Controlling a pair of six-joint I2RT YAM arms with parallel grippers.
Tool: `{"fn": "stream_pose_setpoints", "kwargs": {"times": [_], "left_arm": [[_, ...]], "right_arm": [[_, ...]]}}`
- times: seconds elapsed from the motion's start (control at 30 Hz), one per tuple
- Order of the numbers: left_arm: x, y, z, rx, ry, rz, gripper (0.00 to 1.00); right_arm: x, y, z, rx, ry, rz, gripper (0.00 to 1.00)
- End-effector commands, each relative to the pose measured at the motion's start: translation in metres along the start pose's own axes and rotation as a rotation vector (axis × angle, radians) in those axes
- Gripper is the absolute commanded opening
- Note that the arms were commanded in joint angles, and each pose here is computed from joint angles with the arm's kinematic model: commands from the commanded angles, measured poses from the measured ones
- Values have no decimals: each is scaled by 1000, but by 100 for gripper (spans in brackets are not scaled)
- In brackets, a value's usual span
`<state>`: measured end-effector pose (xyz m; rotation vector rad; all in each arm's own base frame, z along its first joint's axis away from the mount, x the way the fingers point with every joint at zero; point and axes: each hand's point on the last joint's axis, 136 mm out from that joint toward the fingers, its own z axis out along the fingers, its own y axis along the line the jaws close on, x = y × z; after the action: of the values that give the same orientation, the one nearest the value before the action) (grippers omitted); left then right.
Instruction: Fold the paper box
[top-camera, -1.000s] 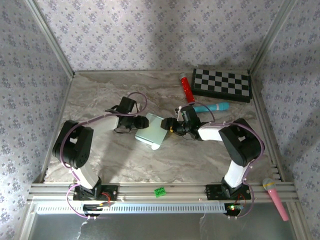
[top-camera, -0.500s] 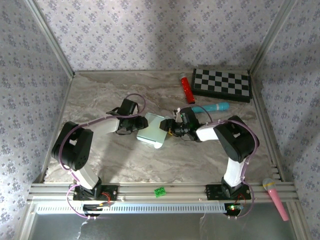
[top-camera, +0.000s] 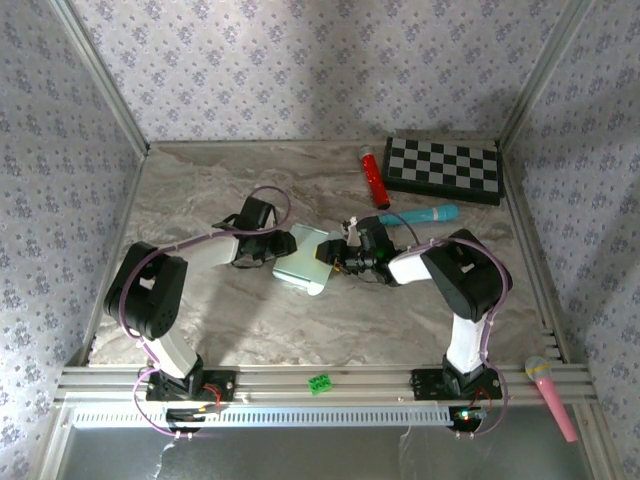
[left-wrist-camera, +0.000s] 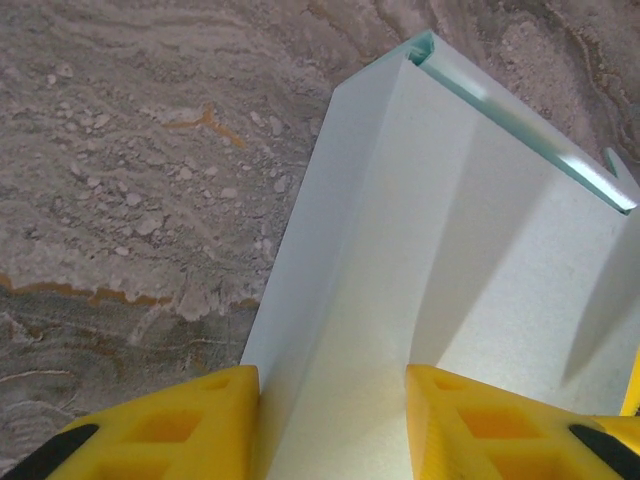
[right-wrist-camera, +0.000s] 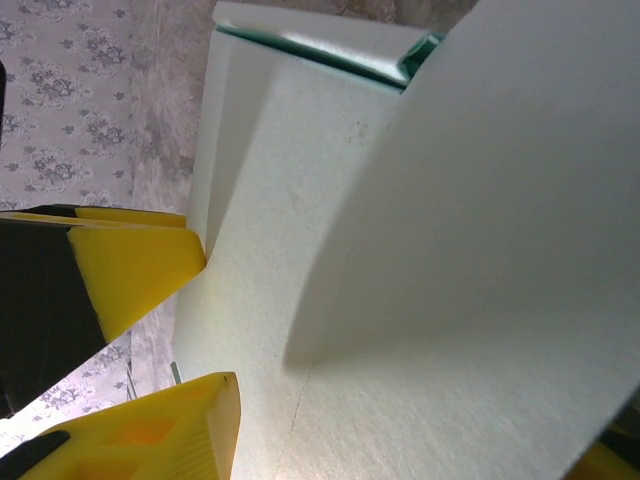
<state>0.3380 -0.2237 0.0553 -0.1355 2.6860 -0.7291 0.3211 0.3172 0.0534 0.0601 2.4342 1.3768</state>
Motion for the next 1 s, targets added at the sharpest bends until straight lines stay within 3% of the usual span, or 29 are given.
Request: {"fn": "stream_pose_setpoints", "kwargs": {"times": [0.0,0.23,0.53,0.97], "left_arm": [[11,-15,9,92,50,20,42],[5,-29,3,140,37,38,46],[2,-47,3,239,37,28,47],[-2,-46,10,240,29,12,48]], "right_arm": [[-9,51,-3,-118,-26,-97,50],[-16,59,-15,-7,-49,-194,50],[-20,81,-19,-4,-55,-251,49],[-24,105,-24,44,-58,-348,49]]}}
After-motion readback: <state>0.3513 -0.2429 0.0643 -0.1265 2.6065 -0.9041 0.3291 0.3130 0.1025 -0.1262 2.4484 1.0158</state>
